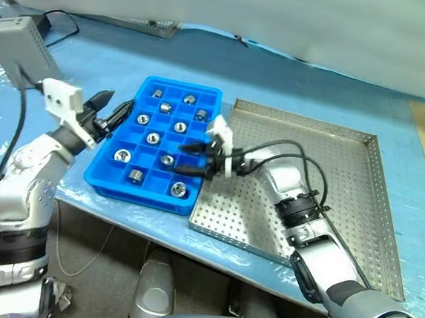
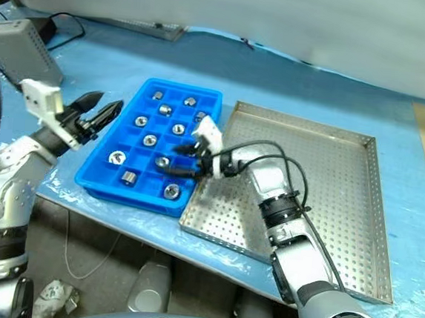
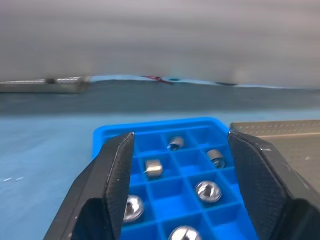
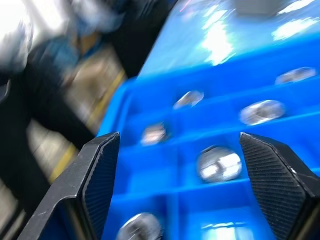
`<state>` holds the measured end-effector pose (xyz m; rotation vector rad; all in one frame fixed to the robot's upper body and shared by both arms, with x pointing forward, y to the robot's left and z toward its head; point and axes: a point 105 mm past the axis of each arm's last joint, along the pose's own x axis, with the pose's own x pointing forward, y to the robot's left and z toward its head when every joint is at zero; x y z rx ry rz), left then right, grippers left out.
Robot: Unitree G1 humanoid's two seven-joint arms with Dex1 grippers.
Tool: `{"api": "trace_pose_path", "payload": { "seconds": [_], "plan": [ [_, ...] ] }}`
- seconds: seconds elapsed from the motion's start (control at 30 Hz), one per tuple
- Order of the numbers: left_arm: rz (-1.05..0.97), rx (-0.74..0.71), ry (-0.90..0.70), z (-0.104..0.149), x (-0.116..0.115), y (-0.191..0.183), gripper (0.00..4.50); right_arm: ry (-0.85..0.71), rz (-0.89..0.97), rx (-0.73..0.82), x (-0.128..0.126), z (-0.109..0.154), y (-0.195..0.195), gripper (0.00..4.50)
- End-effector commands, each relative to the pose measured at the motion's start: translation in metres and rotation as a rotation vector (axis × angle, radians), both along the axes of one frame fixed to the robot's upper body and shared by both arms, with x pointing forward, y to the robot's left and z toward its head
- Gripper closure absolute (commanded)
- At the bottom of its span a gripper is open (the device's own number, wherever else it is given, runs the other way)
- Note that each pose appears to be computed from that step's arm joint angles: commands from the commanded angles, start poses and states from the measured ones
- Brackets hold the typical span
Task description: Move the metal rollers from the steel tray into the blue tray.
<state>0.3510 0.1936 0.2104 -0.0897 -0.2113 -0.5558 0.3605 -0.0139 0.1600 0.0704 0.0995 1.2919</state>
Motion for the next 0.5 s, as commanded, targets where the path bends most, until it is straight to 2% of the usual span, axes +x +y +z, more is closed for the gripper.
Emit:
{"api": "trace_pose_path", "payload": {
  "seconds": [0.03, 0.17, 0.33, 0.47, 0.5],
  "plan": [
    [-0.188, 0.014, 0.019, -0.009, 0.011, -0.038, 1.36, -0.08, -0.272, 0.102, 0.026, 0.034, -0.048, 0.51],
    [-0.314, 0.139, 0.045, -0.031, 0.026, -0.07, 1.36, -0.11, -0.508, 0.035, 0.031, 0.017, -0.097, 0.51],
    [-0.479, 0.252, -0.009, -0.043, 0.03, -0.104, 1.36, -0.144, -0.541, -0.036, 0.001, 0.01, -0.115, 0.51],
    [-0.569, 0.212, -0.002, -0.051, 0.027, -0.119, 1.36, -0.164, -0.527, -0.119, -0.02, 0.003, -0.12, 0.51],
    [-0.591, 0.203, 0.005, -0.055, 0.025, -0.123, 1.19, -0.156, -0.531, -0.124, -0.024, 0.001, -0.122, 0.33]
  ]
}}
